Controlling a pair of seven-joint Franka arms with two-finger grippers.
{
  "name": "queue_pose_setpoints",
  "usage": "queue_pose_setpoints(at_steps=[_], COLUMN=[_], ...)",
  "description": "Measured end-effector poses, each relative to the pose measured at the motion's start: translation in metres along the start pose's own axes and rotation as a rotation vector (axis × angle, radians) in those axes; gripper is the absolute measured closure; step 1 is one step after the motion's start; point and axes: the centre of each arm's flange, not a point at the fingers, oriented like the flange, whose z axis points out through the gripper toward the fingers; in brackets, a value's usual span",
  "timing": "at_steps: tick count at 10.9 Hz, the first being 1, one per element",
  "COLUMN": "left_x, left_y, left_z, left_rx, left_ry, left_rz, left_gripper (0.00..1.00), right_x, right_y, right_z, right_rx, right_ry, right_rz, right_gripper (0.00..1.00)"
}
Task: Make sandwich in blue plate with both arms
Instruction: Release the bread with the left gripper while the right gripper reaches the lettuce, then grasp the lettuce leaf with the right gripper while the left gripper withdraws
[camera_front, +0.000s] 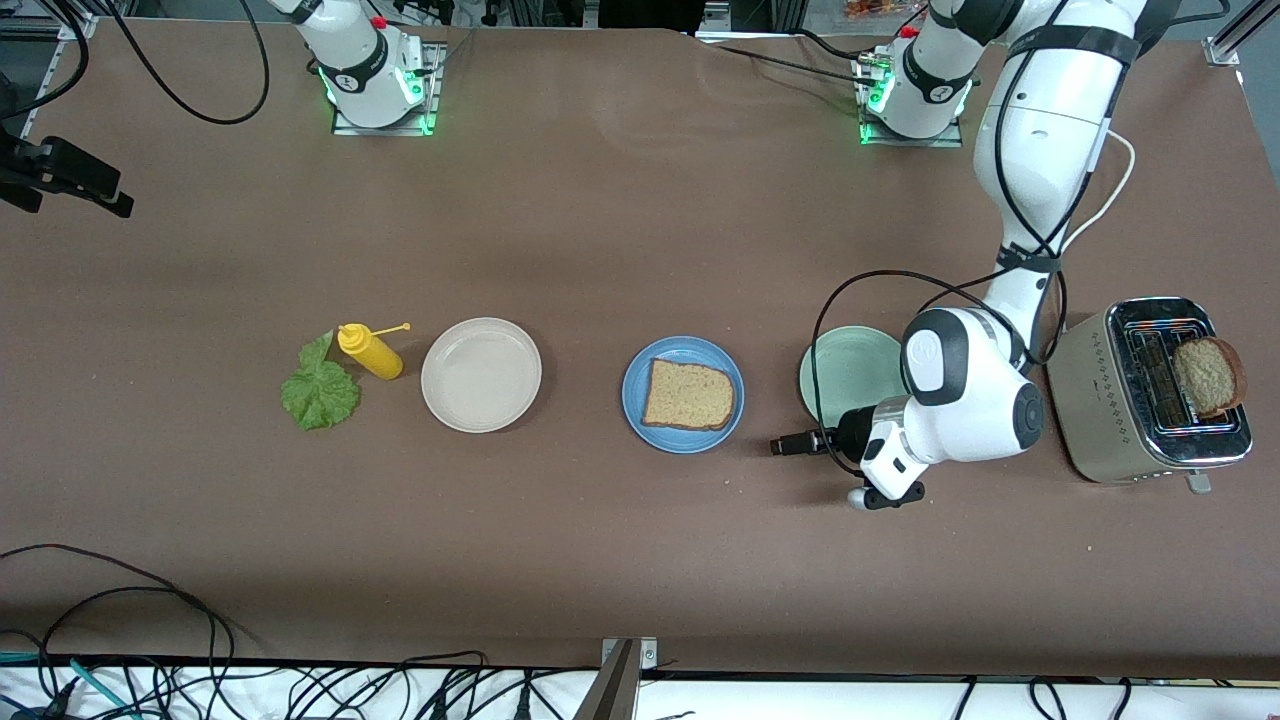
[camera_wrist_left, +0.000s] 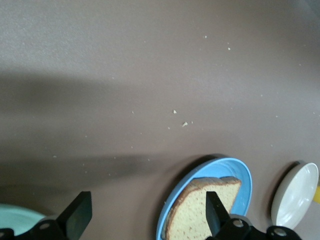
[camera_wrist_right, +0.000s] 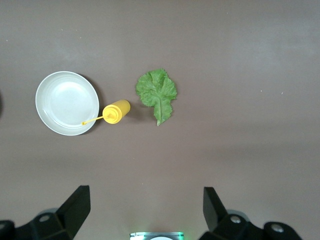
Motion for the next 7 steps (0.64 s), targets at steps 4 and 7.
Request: queue_pose_setpoints(at_steps=[4, 7], left_x=[-0.001, -0.001], left_y=[-0.011, -0.05], left_z=[-0.056, -0.134], left_rx=[-0.032, 0.061], left_ry=[-0.092, -0.13], left_rz=[-0.017, 0.023], left_gripper=[0.0, 0.0], right_x=[0.04, 0.08], right_y=[0.001, 0.002], right_z=[0.058, 0.134], right_rx=[-0.005, -0.011], right_ry=[-0.063, -0.137], right_rz=[0.005, 0.005], right_gripper=[0.0, 0.0])
